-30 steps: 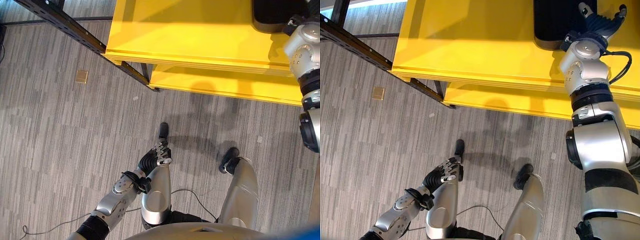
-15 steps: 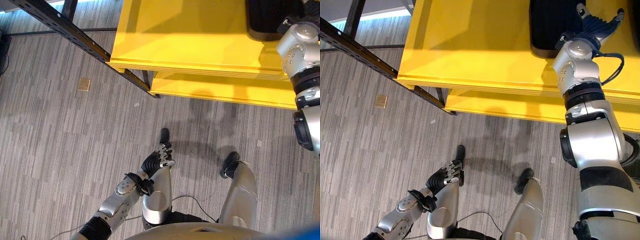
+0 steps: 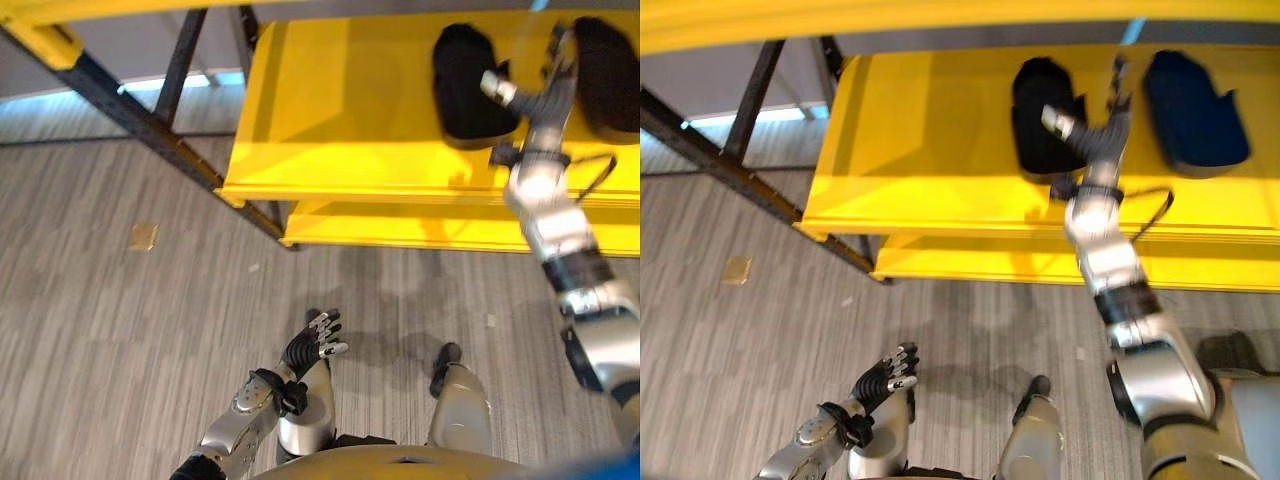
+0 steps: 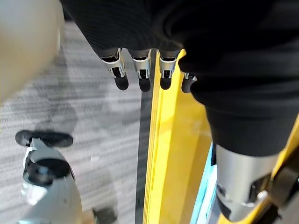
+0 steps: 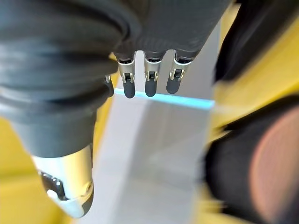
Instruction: Move parts from the plastic box to the shelf.
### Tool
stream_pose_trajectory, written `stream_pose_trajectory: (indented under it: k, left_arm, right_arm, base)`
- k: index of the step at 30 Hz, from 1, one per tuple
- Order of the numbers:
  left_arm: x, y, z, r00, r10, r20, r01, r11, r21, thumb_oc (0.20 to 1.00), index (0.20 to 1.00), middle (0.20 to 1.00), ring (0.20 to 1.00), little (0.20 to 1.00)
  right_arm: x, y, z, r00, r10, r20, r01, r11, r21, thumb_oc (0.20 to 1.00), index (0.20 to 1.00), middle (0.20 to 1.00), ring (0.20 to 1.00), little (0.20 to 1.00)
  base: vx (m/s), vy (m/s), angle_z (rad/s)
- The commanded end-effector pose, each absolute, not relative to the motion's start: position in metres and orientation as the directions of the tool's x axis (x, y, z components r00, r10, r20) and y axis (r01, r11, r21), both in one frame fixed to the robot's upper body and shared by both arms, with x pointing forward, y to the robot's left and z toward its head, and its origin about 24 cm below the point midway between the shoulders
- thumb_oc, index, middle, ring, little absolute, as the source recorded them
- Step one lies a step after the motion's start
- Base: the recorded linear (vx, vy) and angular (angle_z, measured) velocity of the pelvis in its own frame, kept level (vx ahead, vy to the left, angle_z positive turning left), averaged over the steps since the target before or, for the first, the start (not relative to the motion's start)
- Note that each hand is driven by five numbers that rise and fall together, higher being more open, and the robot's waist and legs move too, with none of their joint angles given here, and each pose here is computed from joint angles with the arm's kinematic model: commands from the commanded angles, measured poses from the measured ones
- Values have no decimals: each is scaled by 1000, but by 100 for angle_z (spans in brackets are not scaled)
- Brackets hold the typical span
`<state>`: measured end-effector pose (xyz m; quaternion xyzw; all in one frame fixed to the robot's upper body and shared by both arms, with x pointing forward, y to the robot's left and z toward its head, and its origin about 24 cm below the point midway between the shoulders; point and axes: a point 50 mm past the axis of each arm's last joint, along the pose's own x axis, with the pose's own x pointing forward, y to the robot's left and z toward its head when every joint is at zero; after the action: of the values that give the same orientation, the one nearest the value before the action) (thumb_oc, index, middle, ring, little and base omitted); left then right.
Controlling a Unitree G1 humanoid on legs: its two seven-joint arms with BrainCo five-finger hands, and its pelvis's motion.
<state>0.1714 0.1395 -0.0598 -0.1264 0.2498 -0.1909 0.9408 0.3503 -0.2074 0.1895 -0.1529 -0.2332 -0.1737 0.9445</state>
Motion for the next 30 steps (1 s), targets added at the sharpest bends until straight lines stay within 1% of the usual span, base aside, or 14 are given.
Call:
stream_pose_trajectory:
  k: [1, 3, 4, 6, 9, 12, 16, 19, 21, 22, 25, 30]
  left_arm:
    - [180, 135, -47, 839, -443, -314, 352, 884, -307, 1000, 1000, 1000, 1000, 1000]
    - [181, 139, -46, 848, -428, -313, 337, 891, -305, 1000, 1000, 1000, 1000, 1000]
    - [181, 139, -46, 848, -428, -312, 338, 891, -304, 1000, 1000, 1000, 1000, 1000]
    - [183, 145, -44, 853, -418, -311, 330, 896, -298, 1000, 1000, 1000, 1000, 1000]
    - [182, 153, -43, 855, -407, -322, 323, 903, -283, 1000, 1000, 1000, 1000, 1000]
    - [179, 165, -44, 857, -384, -345, 310, 917, -252, 1000, 1000, 1000, 1000, 1000]
    - [178, 177, -42, 856, -359, -372, 295, 930, -219, 1000, 1000, 1000, 1000, 1000]
    - [181, 182, -40, 849, -367, -381, 309, 929, -205, 1000, 1000, 1000, 1000, 1000]
    - [182, 186, -38, 838, -376, -396, 324, 926, -194, 1000, 1000, 1000, 1000, 1000]
    - [182, 188, -37, 834, -381, -400, 331, 924, -190, 1000, 1000, 1000, 1000, 1000]
    - [186, 191, -35, 802, -415, -429, 375, 910, -180, 1000, 1000, 1000, 1000, 1000]
    - [191, 190, -30, 789, -441, -429, 408, 897, -171, 1000, 1000, 1000, 1000, 1000]
  right_arm:
    - [338, -194, 230, 728, -53, 684, 402, 841, -363, 1000, 1000, 1000, 1000, 1000]
    - [324, -192, 204, 771, 43, 635, 331, 825, -458, 1000, 1000, 1000, 1000, 1000]
    - [323, -192, 202, 777, 56, 627, 327, 816, -477, 1000, 1000, 1000, 1000, 1000]
    - [309, -197, 185, 806, 121, 579, 299, 762, -575, 1000, 1000, 1000, 1000, 1000]
    - [294, -210, 172, 840, 175, 515, 264, 696, -667, 1000, 1000, 1000, 1000, 1000]
    - [280, -220, 169, 876, 278, 393, 191, 548, -814, 1000, 1000, 1000, 1000, 1000]
    - [274, -221, 174, 880, 357, 312, 168, 381, -909, 1000, 1000, 1000, 1000, 1000]
    - [276, -221, 175, 887, 379, 264, 149, 307, -940, 1000, 1000, 1000, 1000, 1000]
    - [280, -219, 175, 892, 406, 201, 127, 202, -971, 1000, 1000, 1000, 1000, 1000]
    - [282, -219, 174, 895, 411, 176, 115, 168, -979, 1000, 1000, 1000, 1000, 1000]
    - [298, -216, 175, 902, 423, 84, 49, 94, -994, 1000, 1000, 1000, 1000, 1000]
    - [311, -217, 161, 919, 395, 17, -18, 85, -996, 1000, 1000, 1000, 1000, 1000]
  base:
    - [59, 62, -37]
    - [29, 34, -30]
    - [8, 16, -29]
    - [6, 8, -31]
    - [25, -16, -16]
    - [30, -52, -13]
    - [52, -50, -12]
    - [27, -60, 1]
    - [23, -56, 3]
    - [30, -66, 6]
    - [11, -64, 5]
    - [-16, -35, 13]
